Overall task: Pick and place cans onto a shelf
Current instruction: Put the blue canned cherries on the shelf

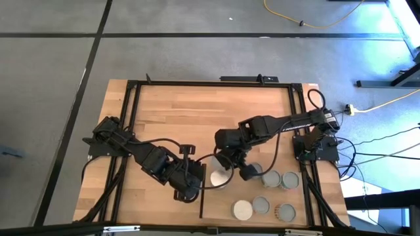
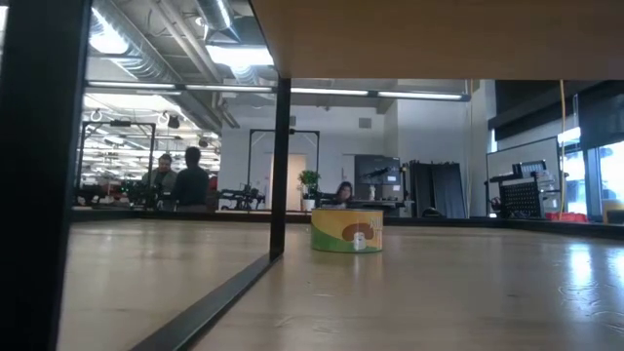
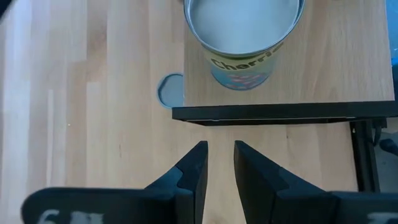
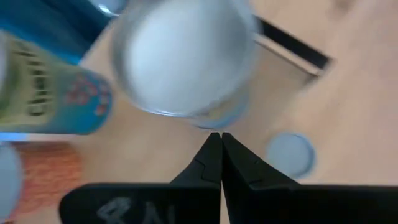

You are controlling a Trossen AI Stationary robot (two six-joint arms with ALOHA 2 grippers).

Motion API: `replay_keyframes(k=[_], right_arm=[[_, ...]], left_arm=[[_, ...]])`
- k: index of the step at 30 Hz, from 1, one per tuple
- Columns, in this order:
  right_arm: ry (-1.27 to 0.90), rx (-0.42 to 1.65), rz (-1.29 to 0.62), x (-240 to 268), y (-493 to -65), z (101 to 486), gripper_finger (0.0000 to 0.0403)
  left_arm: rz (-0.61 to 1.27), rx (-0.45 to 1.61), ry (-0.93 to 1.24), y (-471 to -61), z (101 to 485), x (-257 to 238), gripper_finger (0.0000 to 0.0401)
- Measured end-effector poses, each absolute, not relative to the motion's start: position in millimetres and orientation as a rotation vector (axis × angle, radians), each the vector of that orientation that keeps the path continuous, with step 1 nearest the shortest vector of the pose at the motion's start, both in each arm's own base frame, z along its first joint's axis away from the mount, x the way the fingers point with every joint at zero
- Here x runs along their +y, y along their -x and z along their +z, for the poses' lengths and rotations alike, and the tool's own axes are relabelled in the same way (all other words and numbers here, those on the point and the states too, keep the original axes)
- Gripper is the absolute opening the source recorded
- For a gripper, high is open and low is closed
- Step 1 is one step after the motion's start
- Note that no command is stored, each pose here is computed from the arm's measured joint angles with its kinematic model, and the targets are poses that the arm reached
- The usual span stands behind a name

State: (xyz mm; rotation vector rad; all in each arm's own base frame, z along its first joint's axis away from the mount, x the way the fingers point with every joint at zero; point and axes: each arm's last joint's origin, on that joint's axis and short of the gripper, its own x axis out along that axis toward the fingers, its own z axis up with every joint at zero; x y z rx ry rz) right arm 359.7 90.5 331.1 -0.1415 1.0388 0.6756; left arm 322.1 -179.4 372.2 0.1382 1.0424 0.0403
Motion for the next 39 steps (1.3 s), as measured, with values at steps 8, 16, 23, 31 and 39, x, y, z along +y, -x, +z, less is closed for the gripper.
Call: replay_keyframes(k=[8, 16, 23, 31, 39], right_arm=[[0.129, 0.986, 0.73, 84, -374, 323, 0.0], [0.108, 0.937, 0.877, 87, -374, 322, 0.0], [0.088, 0.901, 0.957, 92, -373, 324, 0.0], [0.118, 0.893, 0.922, 95, -374, 324, 0.0], [0.11, 0.911, 0.84, 88, -380, 322, 0.0]], left_arm=[[0.042, 1.042, -0.133, -322, 372, -179, 0.0071], [0.049, 1.042, -0.121, -322, 372, -179, 0.0071], [0.049, 1.043, -0.122, -322, 372, -179, 0.0071], [0.049, 1.043, -0.122, -322, 372, -179, 0.0071], [0.049, 1.043, -0.12, -321, 372, -180, 0.0071]])
